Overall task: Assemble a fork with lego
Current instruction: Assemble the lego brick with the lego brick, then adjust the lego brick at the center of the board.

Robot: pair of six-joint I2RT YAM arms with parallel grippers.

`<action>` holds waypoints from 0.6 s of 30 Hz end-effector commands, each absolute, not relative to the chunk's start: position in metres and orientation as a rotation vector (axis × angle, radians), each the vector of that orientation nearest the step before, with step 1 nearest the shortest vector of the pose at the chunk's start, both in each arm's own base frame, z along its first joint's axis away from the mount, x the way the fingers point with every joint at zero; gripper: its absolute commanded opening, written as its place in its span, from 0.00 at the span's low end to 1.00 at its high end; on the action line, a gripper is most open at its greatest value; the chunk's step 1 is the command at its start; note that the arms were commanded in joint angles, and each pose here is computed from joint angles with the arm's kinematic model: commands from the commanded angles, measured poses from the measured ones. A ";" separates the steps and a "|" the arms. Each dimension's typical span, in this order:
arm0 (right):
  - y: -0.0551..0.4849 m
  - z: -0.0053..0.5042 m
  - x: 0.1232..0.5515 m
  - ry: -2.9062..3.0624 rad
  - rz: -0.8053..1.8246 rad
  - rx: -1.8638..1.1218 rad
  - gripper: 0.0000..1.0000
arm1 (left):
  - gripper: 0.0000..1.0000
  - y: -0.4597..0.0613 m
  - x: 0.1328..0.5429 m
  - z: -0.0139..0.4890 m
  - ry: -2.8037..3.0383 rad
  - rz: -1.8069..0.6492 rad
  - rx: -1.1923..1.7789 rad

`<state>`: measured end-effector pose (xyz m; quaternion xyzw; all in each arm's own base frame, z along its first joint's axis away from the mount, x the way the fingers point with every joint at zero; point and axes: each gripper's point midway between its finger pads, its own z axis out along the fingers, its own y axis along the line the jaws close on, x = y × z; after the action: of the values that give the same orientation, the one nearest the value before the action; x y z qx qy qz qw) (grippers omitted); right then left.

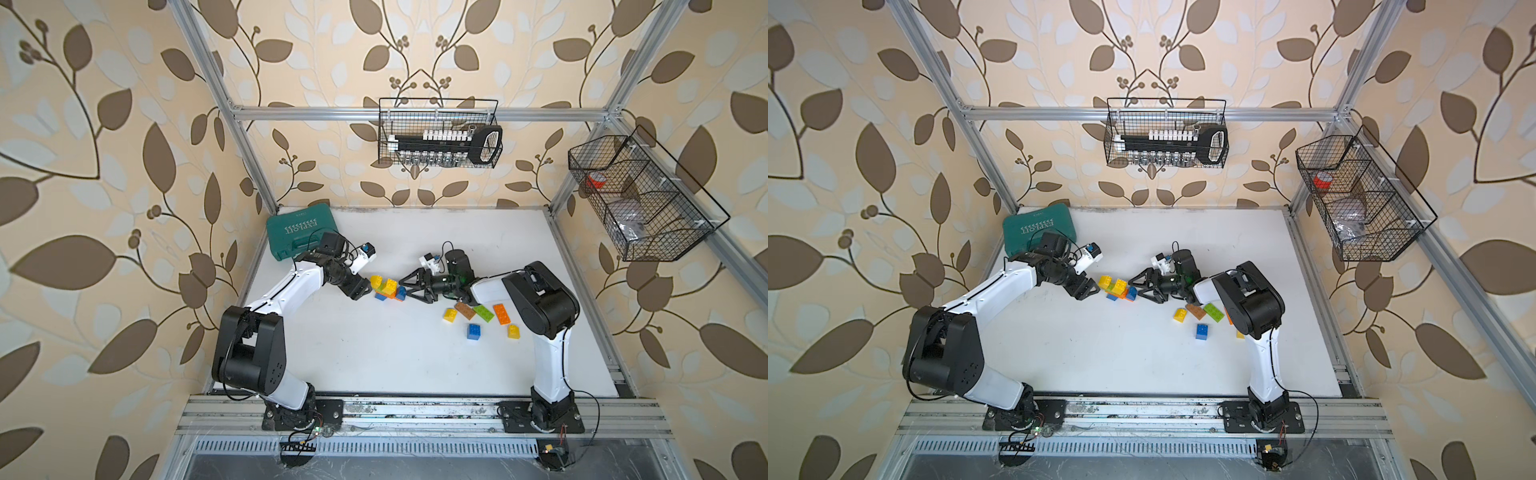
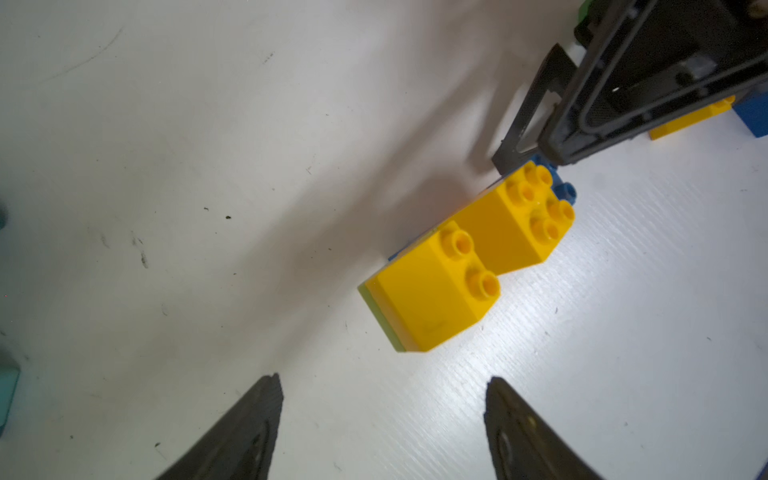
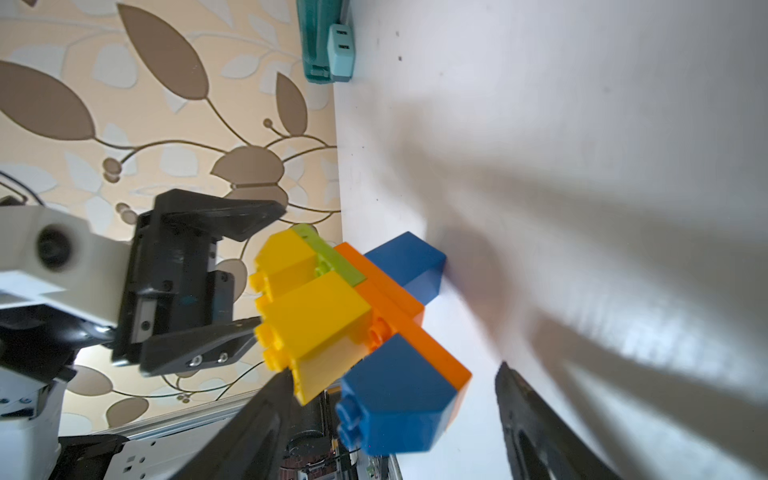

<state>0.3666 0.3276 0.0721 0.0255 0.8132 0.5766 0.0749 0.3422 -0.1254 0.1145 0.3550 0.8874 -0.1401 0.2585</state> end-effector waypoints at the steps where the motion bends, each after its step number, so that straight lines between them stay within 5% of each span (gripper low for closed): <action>1: 0.322 0.078 0.360 2.443 1.657 -0.021 0.80 | 0.78 -0.128 0.346 0.134 2.336 -0.438 0.884; 18: 0.319 0.106 0.331 2.216 1.026 -0.800 0.83 | 0.76 -0.095 0.351 0.180 2.230 -0.608 0.508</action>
<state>0.3361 0.3181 0.1063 -0.2368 0.8383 0.4238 0.2479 0.3486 -0.0922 0.1591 0.2292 0.8858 -0.2020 0.3493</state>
